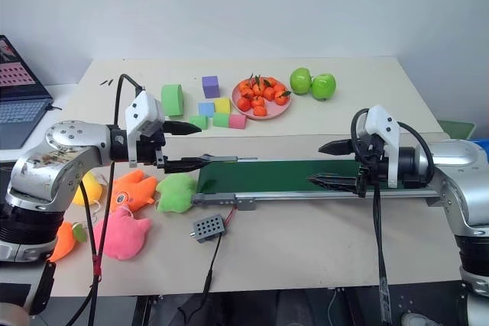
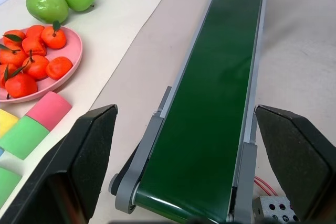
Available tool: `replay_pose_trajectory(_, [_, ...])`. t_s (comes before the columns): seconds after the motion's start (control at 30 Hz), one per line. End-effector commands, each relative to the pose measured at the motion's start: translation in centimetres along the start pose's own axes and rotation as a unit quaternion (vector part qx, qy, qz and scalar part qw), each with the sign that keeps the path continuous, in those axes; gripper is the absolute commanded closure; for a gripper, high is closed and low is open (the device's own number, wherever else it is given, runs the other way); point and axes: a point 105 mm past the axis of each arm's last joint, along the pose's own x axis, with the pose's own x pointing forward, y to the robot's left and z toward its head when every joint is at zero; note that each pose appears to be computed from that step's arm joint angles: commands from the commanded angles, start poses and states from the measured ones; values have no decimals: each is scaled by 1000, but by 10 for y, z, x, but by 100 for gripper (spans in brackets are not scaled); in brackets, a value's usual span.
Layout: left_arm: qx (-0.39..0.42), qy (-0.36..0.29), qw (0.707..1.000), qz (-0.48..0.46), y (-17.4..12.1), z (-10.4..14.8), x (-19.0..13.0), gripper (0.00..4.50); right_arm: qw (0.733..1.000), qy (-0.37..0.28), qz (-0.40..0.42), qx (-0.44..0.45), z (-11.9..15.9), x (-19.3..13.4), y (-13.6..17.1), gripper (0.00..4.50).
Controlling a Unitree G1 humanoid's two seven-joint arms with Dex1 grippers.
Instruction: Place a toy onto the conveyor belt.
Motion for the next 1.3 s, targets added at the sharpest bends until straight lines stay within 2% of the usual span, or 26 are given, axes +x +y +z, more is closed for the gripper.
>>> replay_pose_trajectory(0.03, [12,-14,1000,-3,0,13,-5,4,1000,-8,-2,-27,11,-3,0,0])
replay_pose_trajectory(0.23, [-39,-27,998,-28,-4,14,-17,4,999,2,-2,-32,10,-1,-1,0])
replay_pose_trajectory(0.4, [-47,-12,999,-15,-3,9,-23,4,998,-38,38,-30,26,22,12,0])
replay_pose_trajectory(0.53, [-64,-9,997,44,9,8,-49,4,998,-42,45,-35,29,32,4,0])
replay_pose_trajectory(0.67, [-77,25,986,143,24,-10,-86,4,996,-38,68,-42,30,42,-1,0])
replay_pose_trajectory(0.93, [-108,-26,971,213,8,-20,-133,4,987,-61,139,-61,46,48,4,0])
replay_pose_trajectory(1.0, [-136,-41,956,258,-1,-34,-159,4,981,-63,164,-81,52,55,7,0])
replay_pose_trajectory(1.07, [-171,-74,924,334,0,-42,-198,4,975,-69,188,-98,58,62,10,0])
replay_pose_trajectory(1.13, [-172,-93,898,393,3,-47,-223,4,969,-82,204,-110,62,69,14,0])
replay_pose_trajectory(1.3, [-208,-46,857,470,-11,-85,-253,4,964,-76,225,-123,58,83,19,0])
